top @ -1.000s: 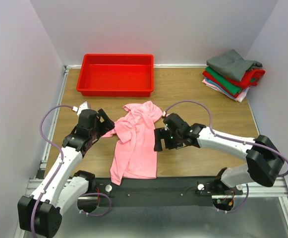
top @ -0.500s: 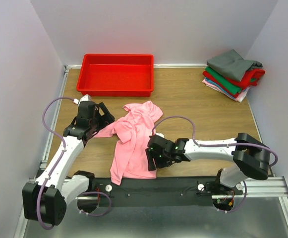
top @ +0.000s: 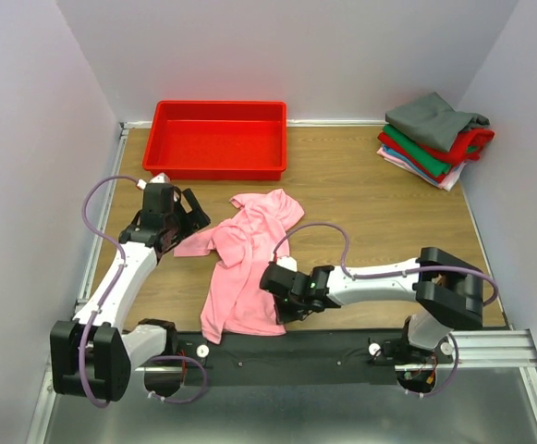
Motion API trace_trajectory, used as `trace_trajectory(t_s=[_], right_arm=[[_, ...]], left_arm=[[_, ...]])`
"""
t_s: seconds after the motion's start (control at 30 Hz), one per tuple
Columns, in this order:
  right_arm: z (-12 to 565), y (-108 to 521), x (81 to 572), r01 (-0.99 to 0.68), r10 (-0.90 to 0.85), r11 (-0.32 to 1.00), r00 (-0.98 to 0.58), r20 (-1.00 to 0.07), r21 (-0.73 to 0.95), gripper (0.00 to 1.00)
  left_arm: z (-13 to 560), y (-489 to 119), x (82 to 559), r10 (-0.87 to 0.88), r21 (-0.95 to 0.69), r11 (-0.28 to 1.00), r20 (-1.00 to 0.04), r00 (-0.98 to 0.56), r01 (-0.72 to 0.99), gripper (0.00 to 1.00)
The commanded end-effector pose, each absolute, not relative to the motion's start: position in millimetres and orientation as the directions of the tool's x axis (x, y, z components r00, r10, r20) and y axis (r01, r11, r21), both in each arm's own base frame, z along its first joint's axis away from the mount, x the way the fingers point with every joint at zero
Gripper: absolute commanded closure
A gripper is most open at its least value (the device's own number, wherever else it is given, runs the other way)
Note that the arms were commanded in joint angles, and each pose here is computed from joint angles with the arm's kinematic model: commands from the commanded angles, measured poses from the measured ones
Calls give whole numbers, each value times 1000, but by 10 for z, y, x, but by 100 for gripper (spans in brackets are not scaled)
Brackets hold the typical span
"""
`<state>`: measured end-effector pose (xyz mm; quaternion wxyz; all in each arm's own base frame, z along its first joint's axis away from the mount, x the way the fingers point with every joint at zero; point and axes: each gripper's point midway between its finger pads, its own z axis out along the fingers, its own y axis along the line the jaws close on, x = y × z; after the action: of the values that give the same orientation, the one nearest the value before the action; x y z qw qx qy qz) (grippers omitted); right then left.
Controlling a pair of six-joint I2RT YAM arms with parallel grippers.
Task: Fold and stack the t-shirts
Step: Flatten the tshirt out
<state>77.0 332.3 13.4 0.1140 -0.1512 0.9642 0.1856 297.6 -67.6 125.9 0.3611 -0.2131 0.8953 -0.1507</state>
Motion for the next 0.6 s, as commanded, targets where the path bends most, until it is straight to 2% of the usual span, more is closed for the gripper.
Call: trace_trajectory(t_s=[0.0, 0.17, 0.33, 0.57], right_arm=[[18, 2885, 1020, -239, -193, 964, -931, -309, 120, 98], [147, 2321, 1647, -55, -33, 997, -937, -349, 56, 99], [356, 1948, 2299, 5, 18, 999, -911, -411, 32, 99], [255, 1448, 3013, 113, 83, 992, -915, -396, -53, 99]], left_arm=[[1290, -651, 3070, -482, -435, 866, -591, -647, -248, 2], [1168, -565, 3111, -471, -385, 878, -587, -659, -285, 2], [1049, -573, 3122, -461, -373, 883, -571, -680, -285, 2], [766, -600, 2975, -462, -350, 883, -525, -715, -314, 7]])
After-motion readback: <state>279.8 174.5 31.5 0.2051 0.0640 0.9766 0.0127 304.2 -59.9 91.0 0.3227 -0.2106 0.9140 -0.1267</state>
